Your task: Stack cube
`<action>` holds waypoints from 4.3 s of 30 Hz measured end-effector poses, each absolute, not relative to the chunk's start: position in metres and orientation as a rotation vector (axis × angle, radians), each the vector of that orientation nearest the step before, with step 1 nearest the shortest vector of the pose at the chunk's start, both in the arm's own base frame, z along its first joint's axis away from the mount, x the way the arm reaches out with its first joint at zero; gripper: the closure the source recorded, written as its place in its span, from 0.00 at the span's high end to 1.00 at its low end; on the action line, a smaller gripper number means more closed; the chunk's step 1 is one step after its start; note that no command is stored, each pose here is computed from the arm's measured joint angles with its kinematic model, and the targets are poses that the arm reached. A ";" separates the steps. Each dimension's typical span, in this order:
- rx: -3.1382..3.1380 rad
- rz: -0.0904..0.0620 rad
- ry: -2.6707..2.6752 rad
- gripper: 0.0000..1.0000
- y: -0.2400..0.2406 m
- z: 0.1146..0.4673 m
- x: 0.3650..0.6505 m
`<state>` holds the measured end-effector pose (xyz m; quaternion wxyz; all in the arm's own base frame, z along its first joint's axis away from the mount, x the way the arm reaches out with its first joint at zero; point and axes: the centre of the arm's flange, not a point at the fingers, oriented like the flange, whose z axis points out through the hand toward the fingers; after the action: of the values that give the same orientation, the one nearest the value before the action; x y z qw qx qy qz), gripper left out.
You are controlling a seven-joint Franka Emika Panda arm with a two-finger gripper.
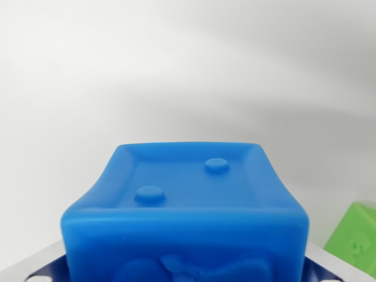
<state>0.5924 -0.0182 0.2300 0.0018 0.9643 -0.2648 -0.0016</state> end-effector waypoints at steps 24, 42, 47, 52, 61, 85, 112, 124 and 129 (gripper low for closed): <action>2.986 -0.005 -0.963 0.00 -0.064 0.236 0.580; 2.956 -0.001 -1.057 0.00 -0.097 0.241 0.572; 2.946 0.001 -1.083 0.00 -0.107 0.242 0.569; 2.936 0.002 -1.110 0.00 -0.117 0.244 0.567; 2.920 0.004 -1.151 0.00 -0.132 0.246 0.562; 2.870 0.003 -1.269 0.00 -0.176 0.252 0.550; 2.858 -0.008 -1.292 0.00 -0.185 0.195 0.546; 2.858 -0.008 -1.291 0.00 -0.184 0.175 0.546; 2.858 -0.008 -1.291 0.00 -0.184 0.171 0.546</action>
<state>0.5464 -0.1843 0.1708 0.0029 0.9114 -0.4116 -0.0026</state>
